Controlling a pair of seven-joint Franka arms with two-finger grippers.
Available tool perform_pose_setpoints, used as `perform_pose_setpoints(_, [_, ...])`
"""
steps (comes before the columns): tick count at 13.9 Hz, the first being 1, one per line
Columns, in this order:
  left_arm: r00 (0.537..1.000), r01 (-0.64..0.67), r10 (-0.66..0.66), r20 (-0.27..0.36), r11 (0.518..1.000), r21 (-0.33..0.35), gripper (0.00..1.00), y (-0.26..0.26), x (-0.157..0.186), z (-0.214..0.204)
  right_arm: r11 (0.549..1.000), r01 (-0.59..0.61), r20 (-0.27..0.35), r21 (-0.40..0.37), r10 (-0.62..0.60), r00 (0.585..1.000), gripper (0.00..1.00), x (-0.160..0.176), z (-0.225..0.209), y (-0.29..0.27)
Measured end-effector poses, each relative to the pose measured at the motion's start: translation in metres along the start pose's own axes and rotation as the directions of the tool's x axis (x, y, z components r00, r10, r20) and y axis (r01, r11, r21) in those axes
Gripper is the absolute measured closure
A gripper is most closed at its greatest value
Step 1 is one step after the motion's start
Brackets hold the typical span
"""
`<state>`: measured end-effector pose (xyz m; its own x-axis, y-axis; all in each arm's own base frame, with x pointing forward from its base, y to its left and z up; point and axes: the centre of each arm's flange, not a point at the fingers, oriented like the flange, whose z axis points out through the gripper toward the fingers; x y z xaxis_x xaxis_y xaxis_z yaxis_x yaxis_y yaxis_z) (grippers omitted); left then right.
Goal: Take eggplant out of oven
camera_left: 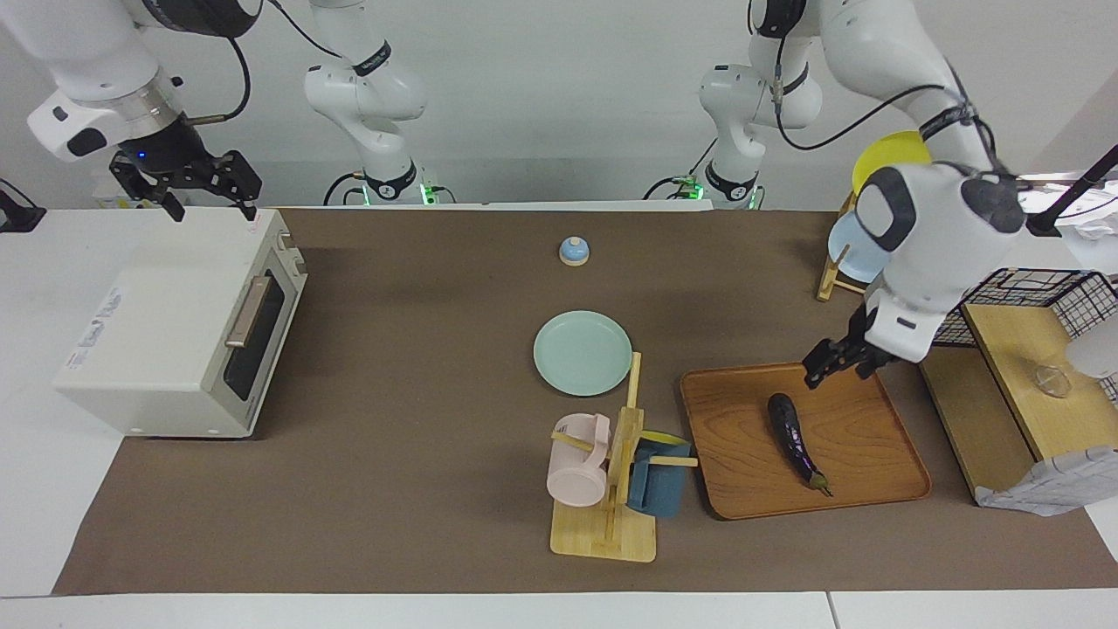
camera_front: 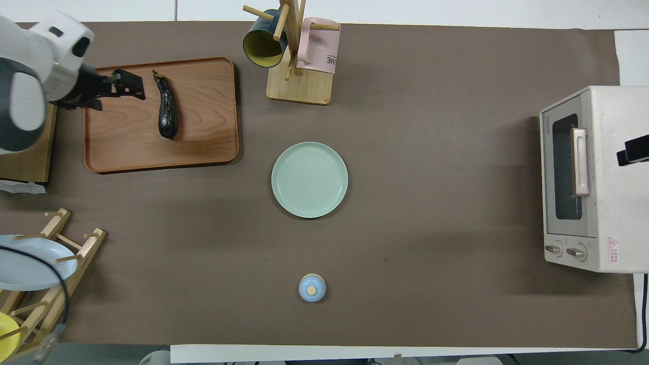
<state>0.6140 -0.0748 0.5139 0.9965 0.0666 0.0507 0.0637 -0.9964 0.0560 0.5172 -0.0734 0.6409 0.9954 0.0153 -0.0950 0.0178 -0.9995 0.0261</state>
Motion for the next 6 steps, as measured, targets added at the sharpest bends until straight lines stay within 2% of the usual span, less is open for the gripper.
perform_pose_setpoints(3, [0.996,-0.074,0.07,0.063,0.995,0.064,0.0,-0.027,-0.057,-0.103,1.0,-0.005,0.016,0.007,0.005,1.0,0.0,-0.003,0.001,0.005])
perform_pose_setpoints(6, [0.985,-0.152,0.147,0.089,0.987,0.057,0.0,-0.034,-0.079,-0.153,1.0,-0.003,0.017,0.009,0.003,1.0,0.0,-0.003,0.002,0.005])
